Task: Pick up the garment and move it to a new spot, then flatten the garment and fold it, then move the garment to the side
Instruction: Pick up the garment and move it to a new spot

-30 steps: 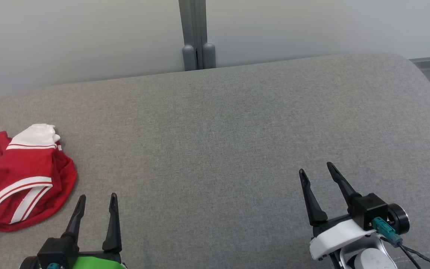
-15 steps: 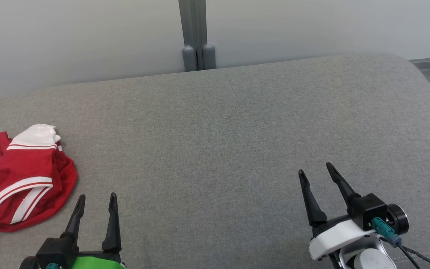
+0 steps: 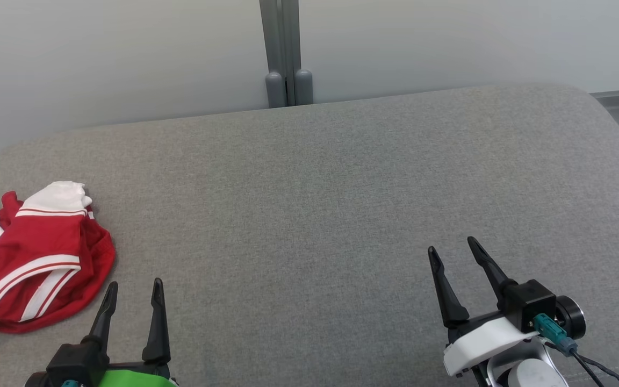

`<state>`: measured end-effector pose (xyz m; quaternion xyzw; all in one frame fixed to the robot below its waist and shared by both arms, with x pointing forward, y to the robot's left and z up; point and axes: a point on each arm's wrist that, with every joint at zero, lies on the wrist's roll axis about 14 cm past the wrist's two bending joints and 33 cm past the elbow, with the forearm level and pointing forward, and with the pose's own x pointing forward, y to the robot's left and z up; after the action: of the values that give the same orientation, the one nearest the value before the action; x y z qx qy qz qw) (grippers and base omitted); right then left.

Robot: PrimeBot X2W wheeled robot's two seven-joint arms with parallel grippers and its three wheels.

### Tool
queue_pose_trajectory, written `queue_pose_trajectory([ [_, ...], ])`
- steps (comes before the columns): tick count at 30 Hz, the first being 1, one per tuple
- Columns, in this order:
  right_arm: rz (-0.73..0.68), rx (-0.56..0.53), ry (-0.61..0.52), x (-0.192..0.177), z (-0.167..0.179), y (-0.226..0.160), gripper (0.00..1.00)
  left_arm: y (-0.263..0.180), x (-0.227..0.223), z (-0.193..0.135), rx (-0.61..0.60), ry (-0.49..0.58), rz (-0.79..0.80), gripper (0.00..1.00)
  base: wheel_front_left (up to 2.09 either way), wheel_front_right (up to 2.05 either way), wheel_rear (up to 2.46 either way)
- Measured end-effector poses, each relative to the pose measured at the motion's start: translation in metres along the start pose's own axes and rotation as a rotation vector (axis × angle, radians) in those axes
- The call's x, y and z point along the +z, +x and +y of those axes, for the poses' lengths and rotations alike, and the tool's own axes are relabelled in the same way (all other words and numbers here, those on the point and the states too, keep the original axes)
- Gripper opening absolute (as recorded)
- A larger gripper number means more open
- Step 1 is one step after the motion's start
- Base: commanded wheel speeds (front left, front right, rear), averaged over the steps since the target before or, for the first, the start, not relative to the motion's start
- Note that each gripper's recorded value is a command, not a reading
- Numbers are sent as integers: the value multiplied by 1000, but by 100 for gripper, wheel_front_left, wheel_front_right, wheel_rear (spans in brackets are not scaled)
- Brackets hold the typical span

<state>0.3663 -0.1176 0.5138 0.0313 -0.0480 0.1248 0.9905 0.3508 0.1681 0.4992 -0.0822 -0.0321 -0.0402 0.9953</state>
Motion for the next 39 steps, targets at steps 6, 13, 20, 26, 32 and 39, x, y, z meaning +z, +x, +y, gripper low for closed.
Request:
queue_pose_trajectory([
  [6, 3, 28, 5, -2, 8, 5, 100, -6, 3, 10, 34, 5, -9, 100, 0, 0, 0],
  [13, 26, 92, 16, -10, 29, 11, 100, -19, 8, 25, 93, 24, -21, 100, 0, 0, 0],
  [20, 34, 186, 24, -13, 58, 22, 100, -44, 13, 51, 199, 39, -34, 100, 0, 0, 0],
  [26, 44, 273, 37, -17, 87, 28, 100, -71, 20, 77, 306, 53, -53, 100, 0, 0, 0],
  [32, 47, 356, 45, -18, 114, 33, 100, -98, 26, 97, 395, 63, -70, 100, 0, 0, 0],
  [39, 50, 429, 46, -18, 138, 34, 100, -126, 31, 113, 480, 68, -90, 100, 0, 0, 0],
])
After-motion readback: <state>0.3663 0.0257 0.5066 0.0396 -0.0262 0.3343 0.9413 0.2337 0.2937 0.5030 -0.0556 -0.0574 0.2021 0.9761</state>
